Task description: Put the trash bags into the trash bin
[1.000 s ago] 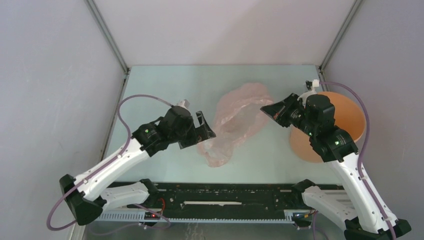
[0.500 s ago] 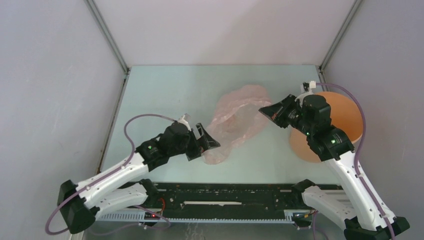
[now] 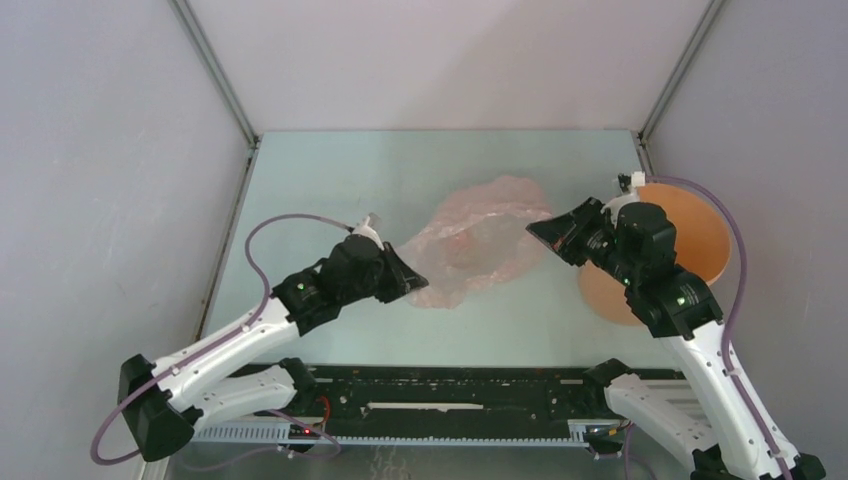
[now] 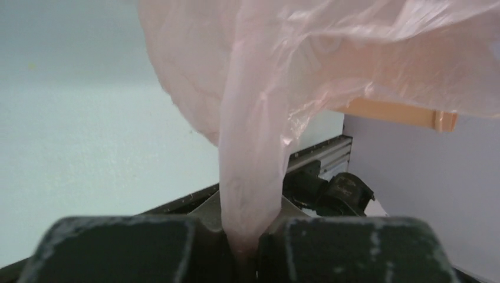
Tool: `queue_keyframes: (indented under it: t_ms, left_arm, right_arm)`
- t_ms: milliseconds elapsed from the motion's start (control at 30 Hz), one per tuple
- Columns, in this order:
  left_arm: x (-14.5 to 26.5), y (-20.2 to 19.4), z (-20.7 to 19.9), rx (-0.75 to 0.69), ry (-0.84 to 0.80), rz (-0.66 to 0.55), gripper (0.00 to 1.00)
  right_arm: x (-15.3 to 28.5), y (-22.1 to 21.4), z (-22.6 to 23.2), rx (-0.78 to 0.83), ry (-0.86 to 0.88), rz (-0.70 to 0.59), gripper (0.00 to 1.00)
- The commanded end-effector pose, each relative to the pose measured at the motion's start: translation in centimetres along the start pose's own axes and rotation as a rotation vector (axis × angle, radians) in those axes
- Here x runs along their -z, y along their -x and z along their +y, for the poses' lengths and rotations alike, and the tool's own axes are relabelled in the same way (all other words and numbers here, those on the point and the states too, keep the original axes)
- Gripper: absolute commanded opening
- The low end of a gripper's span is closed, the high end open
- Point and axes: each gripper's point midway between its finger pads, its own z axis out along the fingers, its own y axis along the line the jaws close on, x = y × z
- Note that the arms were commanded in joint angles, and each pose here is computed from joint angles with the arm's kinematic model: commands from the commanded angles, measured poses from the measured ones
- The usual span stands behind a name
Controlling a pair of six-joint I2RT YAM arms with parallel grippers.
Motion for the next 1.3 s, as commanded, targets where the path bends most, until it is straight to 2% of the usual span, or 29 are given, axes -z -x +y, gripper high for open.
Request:
queue_keyframes:
  t_ms: [0, 67, 167, 233, 333, 533, 767, 900, 1067, 1267]
  left_arm:
    - [3.7, 5.2, -2.7, -0.108, 0.007, -0.17, 0.07]
    - [5.4, 7.3, -3.1, -0.135, 0.032, -0.231, 0.01]
    - [7.8, 10.2, -3.0, -0.149, 0.082, -0.313, 0.0]
    - [9.4, 11.9, -3.2, -0.155, 0.093, -0.353, 0.0]
    - [11.6, 14.2, -3.0, -0.2, 0.145, -0.412, 0.0]
    - [15.5, 16.9, -1.5, -0.321, 0.32, -0.483, 0.0]
    - [18.0, 18.0, -2.0, -0.335, 0.342, -0.547, 0.0]
    - [18.4, 18.3, -2.9, -0.328, 0.305, -0.571, 0.0]
    - [18.7, 19.0, -3.5, -0.351, 0.299, -0.589, 0.01]
    - [18.4, 19.5, -3.6, -0.377, 0.315, -0.583, 0.01]
  right_arm:
    - [0.8, -0.4, -0.9, 0.074, -0.015, 0.01, 0.22]
    - [1.3, -0.6, -1.0, 0.127, -0.004, 0.02, 0.38]
    - [2.2, -0.7, -1.6, 0.188, -0.017, 0.02, 0.62]
    - [2.8, -0.7, -1.8, 0.229, -0.027, 0.023, 0.71]
    - [3.9, -0.3, -2.0, 0.291, -0.052, 0.018, 0.79]
    - [5.5, 3.0, -1.6, 0.396, -0.149, -0.083, 0.81]
    - [7.2, 8.7, -6.0, 0.425, -0.571, -0.253, 0.79]
    - [8.1, 11.2, -7.9, 0.444, -0.735, -0.32, 0.77]
    - [5.9, 11.5, -11.8, 0.42, -0.818, -0.232, 0.74]
    - [1.5, 9.4, -14.5, 0.408, -0.798, 0.005, 0.62]
